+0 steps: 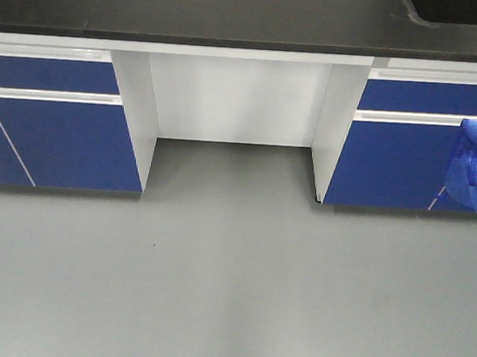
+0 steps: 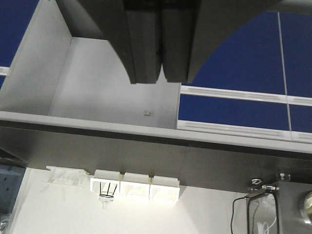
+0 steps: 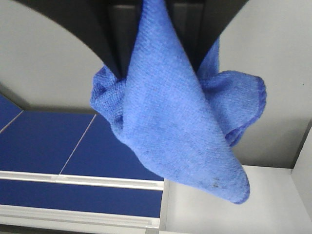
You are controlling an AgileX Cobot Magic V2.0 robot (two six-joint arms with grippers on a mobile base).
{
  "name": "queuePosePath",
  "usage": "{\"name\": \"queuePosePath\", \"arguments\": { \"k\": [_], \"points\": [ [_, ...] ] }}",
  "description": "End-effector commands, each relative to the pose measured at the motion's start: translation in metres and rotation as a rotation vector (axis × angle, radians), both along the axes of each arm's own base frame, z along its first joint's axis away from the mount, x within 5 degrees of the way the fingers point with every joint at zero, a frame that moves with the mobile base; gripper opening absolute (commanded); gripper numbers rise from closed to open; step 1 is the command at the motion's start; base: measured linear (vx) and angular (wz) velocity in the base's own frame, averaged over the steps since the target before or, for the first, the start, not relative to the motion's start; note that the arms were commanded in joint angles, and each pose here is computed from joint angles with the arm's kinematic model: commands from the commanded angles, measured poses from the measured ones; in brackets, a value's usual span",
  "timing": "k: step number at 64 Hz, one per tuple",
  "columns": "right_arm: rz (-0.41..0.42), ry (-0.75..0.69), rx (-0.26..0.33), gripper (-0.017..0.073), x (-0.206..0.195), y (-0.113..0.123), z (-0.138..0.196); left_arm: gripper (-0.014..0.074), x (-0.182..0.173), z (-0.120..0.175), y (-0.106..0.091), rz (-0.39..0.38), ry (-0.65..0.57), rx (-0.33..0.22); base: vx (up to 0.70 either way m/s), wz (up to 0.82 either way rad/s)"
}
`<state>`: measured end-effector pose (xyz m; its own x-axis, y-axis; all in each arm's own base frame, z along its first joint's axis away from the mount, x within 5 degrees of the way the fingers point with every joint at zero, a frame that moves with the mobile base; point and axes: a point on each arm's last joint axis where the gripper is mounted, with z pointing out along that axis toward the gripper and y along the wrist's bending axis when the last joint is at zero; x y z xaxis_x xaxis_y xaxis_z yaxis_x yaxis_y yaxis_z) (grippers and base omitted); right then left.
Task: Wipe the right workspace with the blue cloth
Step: 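Drive the base to the other bench holding the cloth in the right gripper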
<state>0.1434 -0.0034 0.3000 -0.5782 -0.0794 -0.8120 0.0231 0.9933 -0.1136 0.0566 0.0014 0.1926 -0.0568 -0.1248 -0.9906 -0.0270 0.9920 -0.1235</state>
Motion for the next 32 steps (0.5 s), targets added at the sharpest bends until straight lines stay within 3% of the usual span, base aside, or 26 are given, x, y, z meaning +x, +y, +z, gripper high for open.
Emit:
{"name": "queuePosePath", "arguments": {
  "k": [1, 32],
  "points": [
    [0.024, -0.101, -0.016, -0.0008, 0.0035, 0.0010, 0.0158, -0.0006, 0.0002, -0.0022, -0.0007, -0.008, -0.066, -0.014, -0.32, 0.03],
    [0.024, -0.101, -0.016, -0.0008, 0.0035, 0.0010, 0.0158, -0.0006, 0.0002, -0.0022, -0.0007, -0.008, -0.066, -0.014, -0.29, -0.02]
  ]
}}
